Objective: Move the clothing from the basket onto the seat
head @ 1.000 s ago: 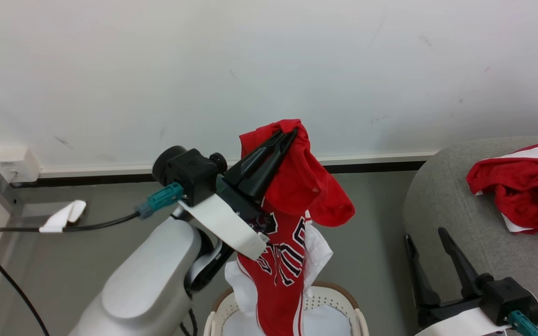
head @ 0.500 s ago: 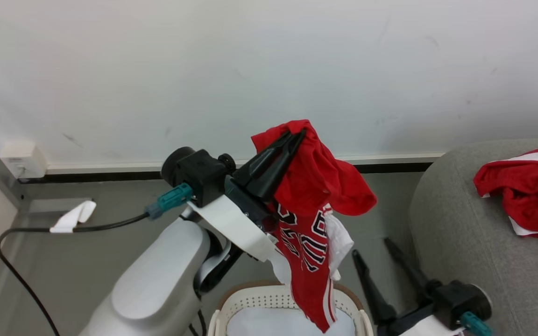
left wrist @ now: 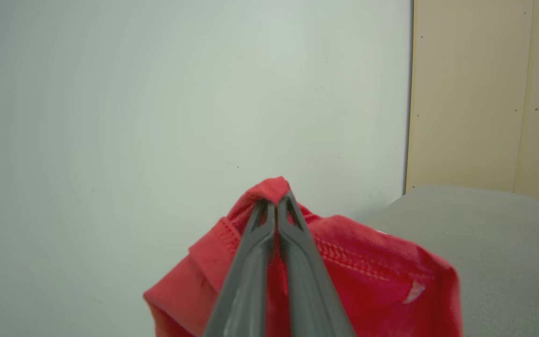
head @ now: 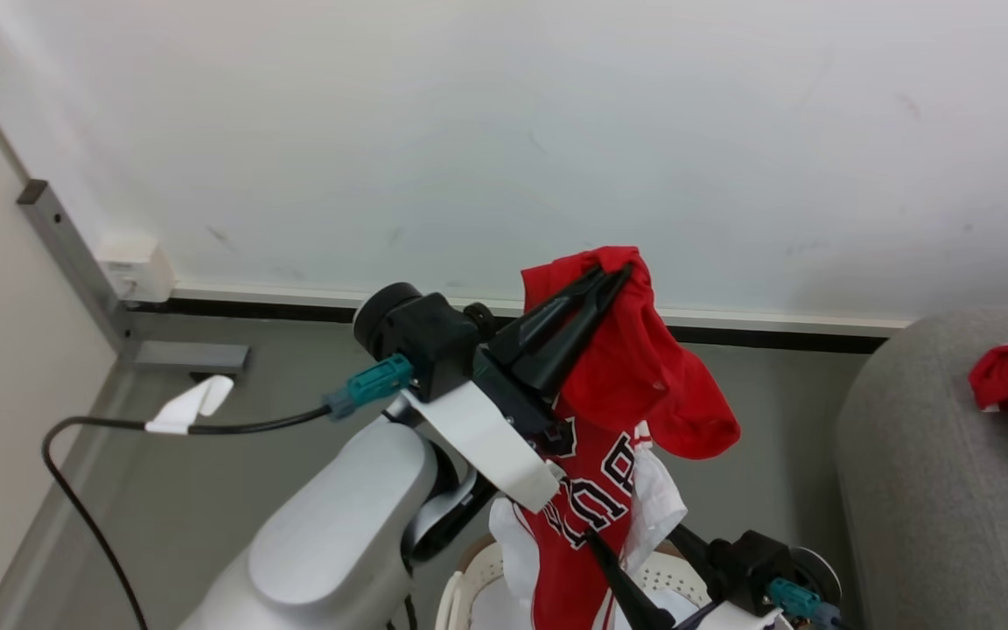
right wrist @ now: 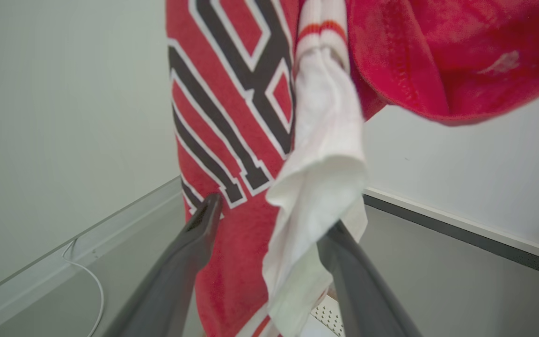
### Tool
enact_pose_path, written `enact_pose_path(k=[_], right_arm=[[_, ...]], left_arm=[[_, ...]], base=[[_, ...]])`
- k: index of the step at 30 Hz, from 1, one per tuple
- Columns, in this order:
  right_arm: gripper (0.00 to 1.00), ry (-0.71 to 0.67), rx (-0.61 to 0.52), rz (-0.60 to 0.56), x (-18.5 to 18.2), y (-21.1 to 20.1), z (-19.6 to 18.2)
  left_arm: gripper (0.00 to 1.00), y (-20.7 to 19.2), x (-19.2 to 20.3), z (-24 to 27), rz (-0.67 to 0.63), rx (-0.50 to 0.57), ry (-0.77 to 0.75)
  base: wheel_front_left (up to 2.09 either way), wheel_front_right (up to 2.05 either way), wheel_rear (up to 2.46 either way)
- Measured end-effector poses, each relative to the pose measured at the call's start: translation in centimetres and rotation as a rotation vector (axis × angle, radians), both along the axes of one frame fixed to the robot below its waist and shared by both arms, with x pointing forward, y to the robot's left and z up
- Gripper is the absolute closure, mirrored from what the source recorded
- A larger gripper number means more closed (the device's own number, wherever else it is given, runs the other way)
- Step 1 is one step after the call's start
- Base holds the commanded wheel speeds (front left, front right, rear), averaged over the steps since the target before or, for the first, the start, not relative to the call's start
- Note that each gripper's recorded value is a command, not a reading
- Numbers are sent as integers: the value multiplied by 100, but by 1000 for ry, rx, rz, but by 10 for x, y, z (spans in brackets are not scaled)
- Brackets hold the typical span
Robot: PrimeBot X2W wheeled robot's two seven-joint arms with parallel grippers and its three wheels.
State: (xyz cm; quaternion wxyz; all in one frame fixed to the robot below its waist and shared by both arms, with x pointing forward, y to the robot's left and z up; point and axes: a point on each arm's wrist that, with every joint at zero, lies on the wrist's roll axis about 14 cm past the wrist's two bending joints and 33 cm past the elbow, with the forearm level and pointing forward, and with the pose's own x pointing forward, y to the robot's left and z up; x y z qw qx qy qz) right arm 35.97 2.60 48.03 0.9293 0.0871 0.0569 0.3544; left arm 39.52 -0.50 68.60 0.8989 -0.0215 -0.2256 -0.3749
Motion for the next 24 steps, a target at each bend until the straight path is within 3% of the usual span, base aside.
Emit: enact_pose_path(k=[11,12,14,24], right_arm=[[0,-21,-2,56,17,31,13],[8,-23,-5,57,18,32,14],[98,-24,-7,62,18,34,14],[100,-23,-10,70,15,37,13]], left_arm=[[100,10,-18,-3,14,21,1],[100,11,-19,-3,16,21,1],[100,13,-21,-2,21,22,1],[100,20,-19,-2,40,19,4]], base=[[0,0,0],[0,0,0],[0,0,0],[0,0,0]])
